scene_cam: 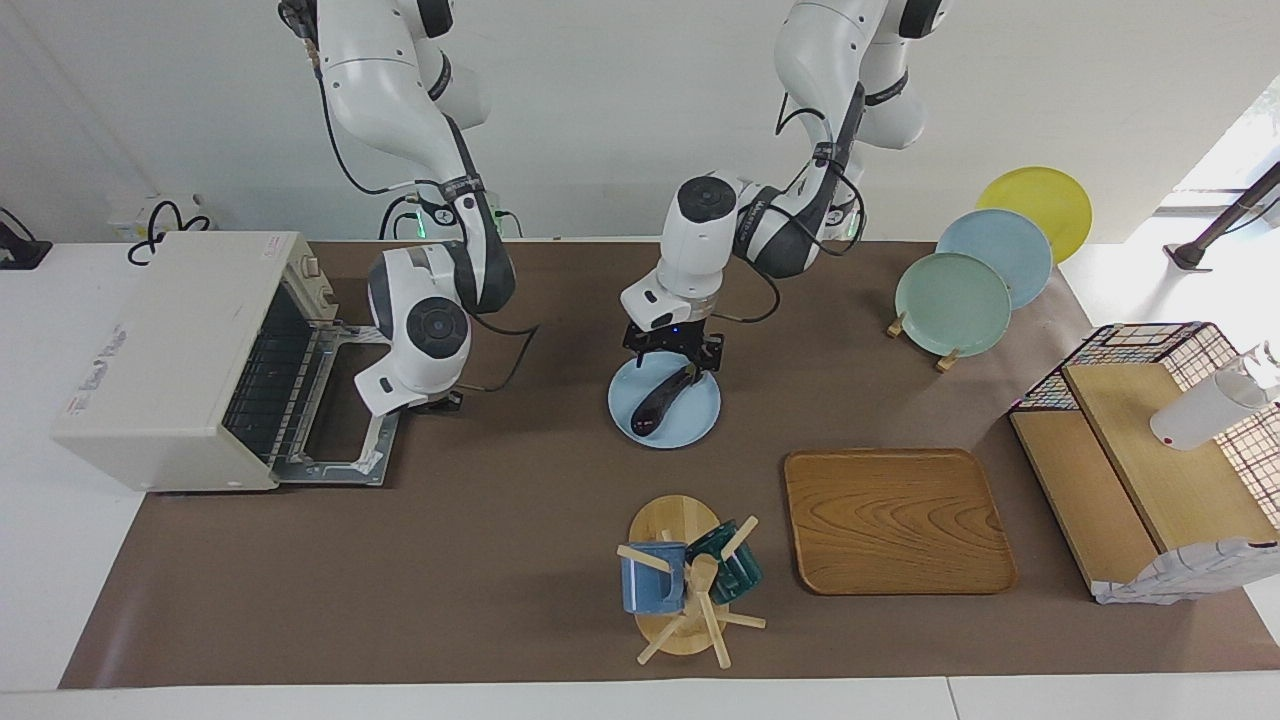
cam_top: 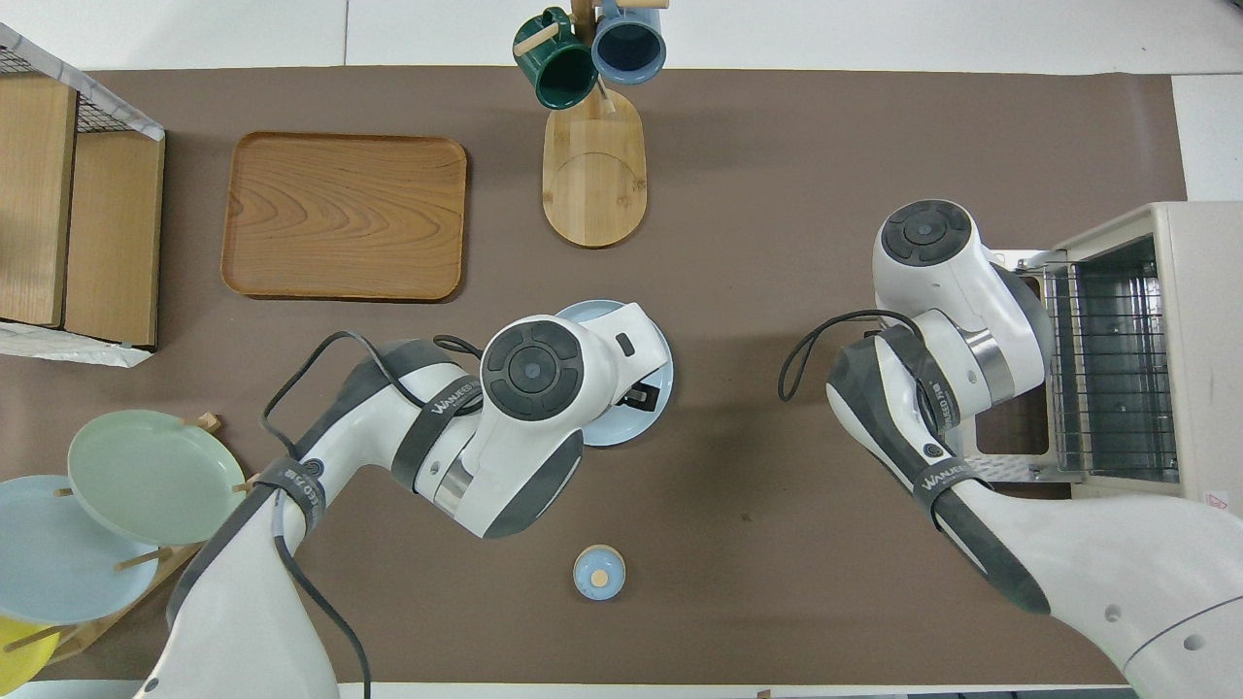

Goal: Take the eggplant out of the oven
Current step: 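Grasp the eggplant with the left gripper while the right gripper withdraws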

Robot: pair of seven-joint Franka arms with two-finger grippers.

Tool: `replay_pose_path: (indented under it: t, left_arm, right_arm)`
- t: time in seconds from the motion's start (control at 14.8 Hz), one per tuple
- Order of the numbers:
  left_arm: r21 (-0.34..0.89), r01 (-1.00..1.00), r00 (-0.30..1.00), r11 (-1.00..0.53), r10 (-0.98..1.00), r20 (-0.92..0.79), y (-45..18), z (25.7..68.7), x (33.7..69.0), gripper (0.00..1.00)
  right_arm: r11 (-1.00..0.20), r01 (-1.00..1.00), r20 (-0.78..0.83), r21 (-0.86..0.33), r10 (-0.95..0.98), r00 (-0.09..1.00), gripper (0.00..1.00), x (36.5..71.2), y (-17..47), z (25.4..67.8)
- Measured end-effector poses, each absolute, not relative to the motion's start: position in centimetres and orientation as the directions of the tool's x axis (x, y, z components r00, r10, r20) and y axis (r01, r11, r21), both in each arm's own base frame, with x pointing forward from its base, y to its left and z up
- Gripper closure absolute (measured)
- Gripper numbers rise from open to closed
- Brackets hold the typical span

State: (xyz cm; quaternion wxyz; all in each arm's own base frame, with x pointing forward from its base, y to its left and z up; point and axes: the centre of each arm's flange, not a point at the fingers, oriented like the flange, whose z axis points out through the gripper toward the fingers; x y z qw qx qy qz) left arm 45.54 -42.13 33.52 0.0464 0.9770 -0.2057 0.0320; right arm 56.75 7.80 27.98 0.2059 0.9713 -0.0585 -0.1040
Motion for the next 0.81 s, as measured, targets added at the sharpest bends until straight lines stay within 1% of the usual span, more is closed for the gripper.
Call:
replay_pose_path:
  t: [0.07,0.34,0.47,0.54,0.61,0.68,0.81]
  left_arm:
    - [0.076,-0.435,0.9,-0.897,-0.43,0.074,-42.4,32.0,45.4,0.0]
    - [0.08,-0.467,0.884,-0.881,-0.461,0.078,-42.4,30.7,45.8,0.0]
    - [0.079,-0.472,0.881,-0.878,-0.467,0.077,-42.3,30.4,45.9,0.0]
    - [0.079,-0.474,0.88,-0.877,-0.468,0.078,-42.3,30.4,45.9,0.04]
    - [0.079,-0.473,0.88,-0.877,-0.468,0.079,-42.3,30.4,46.0,0.04]
    - [0.08,-0.471,0.881,-0.878,-0.466,0.079,-42.2,30.4,46.0,0.11]
    - [0.095,-0.464,0.885,-0.881,-0.458,0.076,-42.0,30.4,46.2,0.35]
  right_arm:
    - [-0.905,-0.038,-0.18,0.423,-0.125,0.976,0.99,56.9,7.3,28.2]
    - [-0.912,0.049,-0.21,0.407,-0.042,0.977,0.99,57.3,7.3,29.7]
    - [-0.912,0.067,-0.215,0.405,-0.024,0.976,0.99,57.6,7.0,32.1]
    - [-0.912,0.069,-0.216,0.405,-0.022,0.976,0.99,57.6,6.6,33.7]
    - [-0.911,0.072,-0.214,0.405,-0.018,0.977,0.99,57.5,6.2,35.4]
    - [-0.912,0.076,-0.211,0.403,-0.012,0.977,0.99,57.3,5.4,37.1]
    - [-0.915,0.08,-0.204,0.396,-0.002,0.979,0.99,57.0,3.3,40.3]
